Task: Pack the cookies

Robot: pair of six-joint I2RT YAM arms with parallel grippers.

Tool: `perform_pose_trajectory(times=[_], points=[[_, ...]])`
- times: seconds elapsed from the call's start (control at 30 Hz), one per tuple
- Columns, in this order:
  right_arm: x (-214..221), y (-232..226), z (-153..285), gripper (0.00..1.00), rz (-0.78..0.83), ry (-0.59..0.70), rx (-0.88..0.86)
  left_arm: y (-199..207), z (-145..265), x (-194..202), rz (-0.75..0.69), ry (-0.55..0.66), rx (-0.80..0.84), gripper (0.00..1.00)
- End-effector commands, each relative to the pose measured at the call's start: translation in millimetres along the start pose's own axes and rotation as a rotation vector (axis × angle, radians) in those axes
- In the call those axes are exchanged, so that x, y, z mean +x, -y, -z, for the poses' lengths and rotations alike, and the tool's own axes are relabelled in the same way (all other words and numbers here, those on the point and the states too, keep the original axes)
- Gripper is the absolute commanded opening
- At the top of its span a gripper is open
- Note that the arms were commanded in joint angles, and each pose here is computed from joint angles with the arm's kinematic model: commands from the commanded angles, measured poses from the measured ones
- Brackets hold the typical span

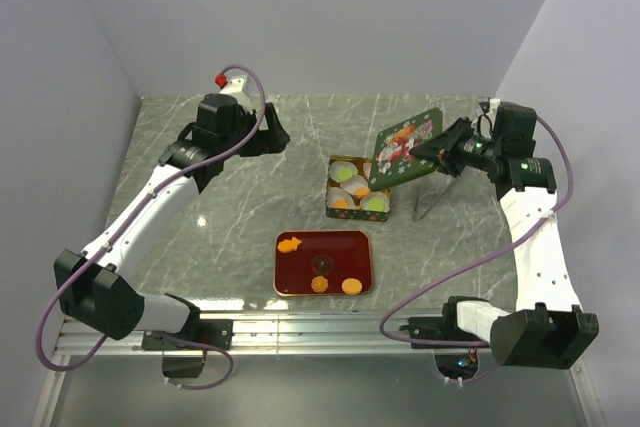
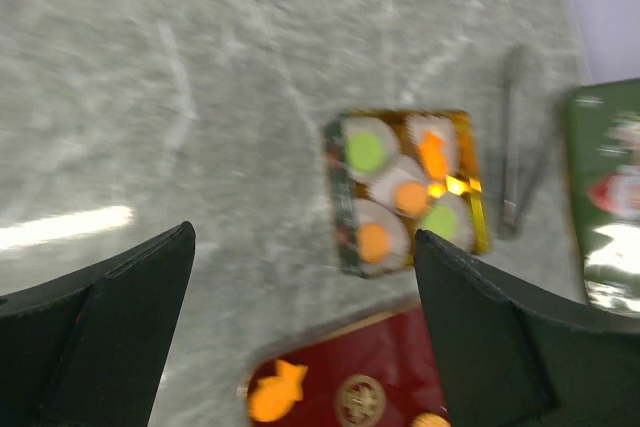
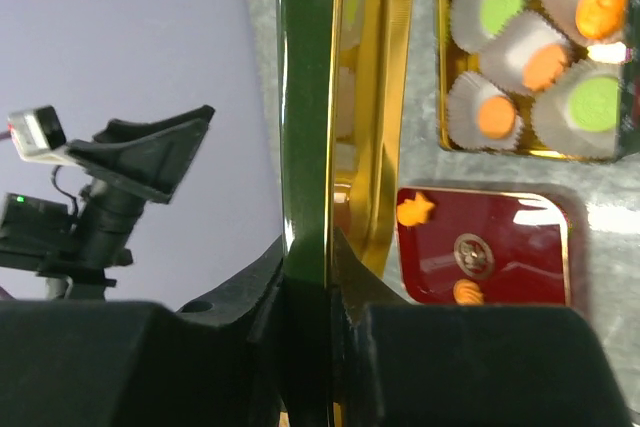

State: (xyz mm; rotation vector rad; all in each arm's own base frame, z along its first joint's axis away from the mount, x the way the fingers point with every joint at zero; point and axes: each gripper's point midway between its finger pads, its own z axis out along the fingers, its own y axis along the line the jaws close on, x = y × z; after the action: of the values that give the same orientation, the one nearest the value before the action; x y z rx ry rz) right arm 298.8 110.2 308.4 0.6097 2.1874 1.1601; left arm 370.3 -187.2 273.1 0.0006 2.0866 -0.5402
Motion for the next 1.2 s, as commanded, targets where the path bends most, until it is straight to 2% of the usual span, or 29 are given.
perform_pose_trajectory(times=[0.0,0.1,0.23,0.33,0.37,0.6,0.83,1.07,1.17], points=[[2.8,2.5,-6.7,0.0,0.055,0.003,-0.037,43.1,2.2,7.9,0.137,-0.035,0.222,0.96],[2.9,-0.1,-11.8,0.0,0.068,-0.008,-0.054,52.0,-9.1,23.1,0.202,-0.067,0.297,0.96],[-0.7,0.3,-13.9,0.0,0.072,-0.009,-0.042,57.6,-31.4,48.6,0.234,-0.163,0.336,0.9],[2.7,2.9,-12.8,0.0,0.064,-0.018,-0.03,53.3,-52.8,66.8,0.194,-0.238,0.285,0.84],[2.7,3.8,-11.6,0.0,0.064,-0.014,-0.026,55.0,-59.4,66.5,0.177,-0.238,0.281,0.84],[2.8,12.2,7.0,0.0,0.09,0.049,0.071,62.9,-110.1,118.6,0.102,-0.436,0.19,0.8],[-0.5,11.7,34.7,0.0,0.123,0.133,0.147,62.4,-133.4,150.3,0.036,-0.515,0.107,0.78],[14.0,23.1,40.5,0.0,0.123,0.121,0.167,46.2,-154.1,169.2,0.003,-0.556,-0.006,0.68],[18.3,26.6,41.2,0.0,0.122,0.115,0.17,38.6,-162.5,173.0,-0.015,-0.574,-0.062,0.61]])
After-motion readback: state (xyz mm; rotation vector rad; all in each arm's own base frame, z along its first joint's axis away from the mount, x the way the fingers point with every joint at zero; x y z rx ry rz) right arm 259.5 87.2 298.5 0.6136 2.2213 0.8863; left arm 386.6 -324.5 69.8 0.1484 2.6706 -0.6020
